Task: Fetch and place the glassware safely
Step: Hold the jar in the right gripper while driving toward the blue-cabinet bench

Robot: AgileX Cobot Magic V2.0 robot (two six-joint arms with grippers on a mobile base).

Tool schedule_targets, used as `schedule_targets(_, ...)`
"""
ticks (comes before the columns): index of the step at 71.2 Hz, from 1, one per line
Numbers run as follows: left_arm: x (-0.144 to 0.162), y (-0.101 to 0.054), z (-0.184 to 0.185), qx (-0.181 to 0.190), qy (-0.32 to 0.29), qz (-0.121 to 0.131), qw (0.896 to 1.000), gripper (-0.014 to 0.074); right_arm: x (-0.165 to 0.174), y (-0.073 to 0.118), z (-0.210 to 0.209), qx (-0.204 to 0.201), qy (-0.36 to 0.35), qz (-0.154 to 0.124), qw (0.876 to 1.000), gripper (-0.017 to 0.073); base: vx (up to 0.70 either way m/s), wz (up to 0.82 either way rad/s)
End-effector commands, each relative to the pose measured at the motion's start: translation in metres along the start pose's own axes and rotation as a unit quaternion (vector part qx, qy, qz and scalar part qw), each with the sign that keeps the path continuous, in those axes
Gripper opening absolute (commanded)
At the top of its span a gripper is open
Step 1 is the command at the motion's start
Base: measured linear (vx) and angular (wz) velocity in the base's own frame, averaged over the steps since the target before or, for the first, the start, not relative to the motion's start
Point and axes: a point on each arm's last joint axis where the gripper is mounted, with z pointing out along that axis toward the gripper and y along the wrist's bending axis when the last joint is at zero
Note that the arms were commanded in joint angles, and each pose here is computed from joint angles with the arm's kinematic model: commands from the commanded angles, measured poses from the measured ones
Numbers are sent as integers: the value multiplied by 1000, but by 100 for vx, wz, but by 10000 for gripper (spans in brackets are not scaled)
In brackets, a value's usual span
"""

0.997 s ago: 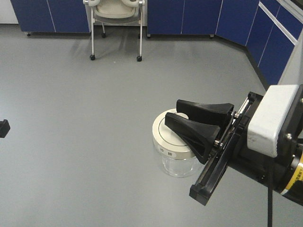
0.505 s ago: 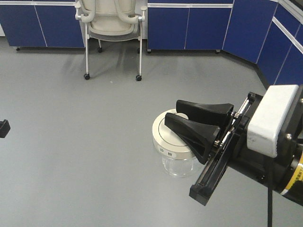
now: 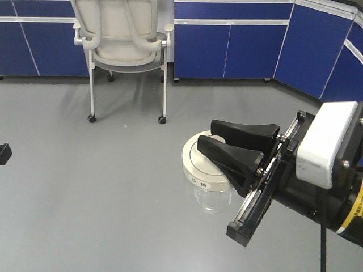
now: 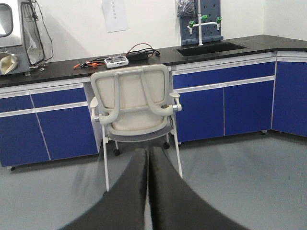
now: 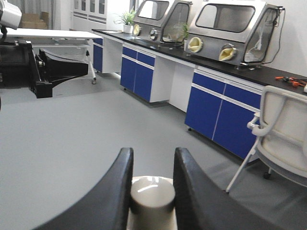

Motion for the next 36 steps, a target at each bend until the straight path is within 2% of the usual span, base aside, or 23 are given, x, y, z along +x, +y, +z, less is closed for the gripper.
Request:
schedule_targets(1, -16, 1, -1, -2, -50, -4, 999, -7, -20, 2, -2, -15, -57, 2, 998, -3, 56, -7)
schedule_targets(36, -16, 1, -1, -2, -50, -4, 999, -7, -20, 2, -2, -15, -57, 2, 998, -3, 50, -2)
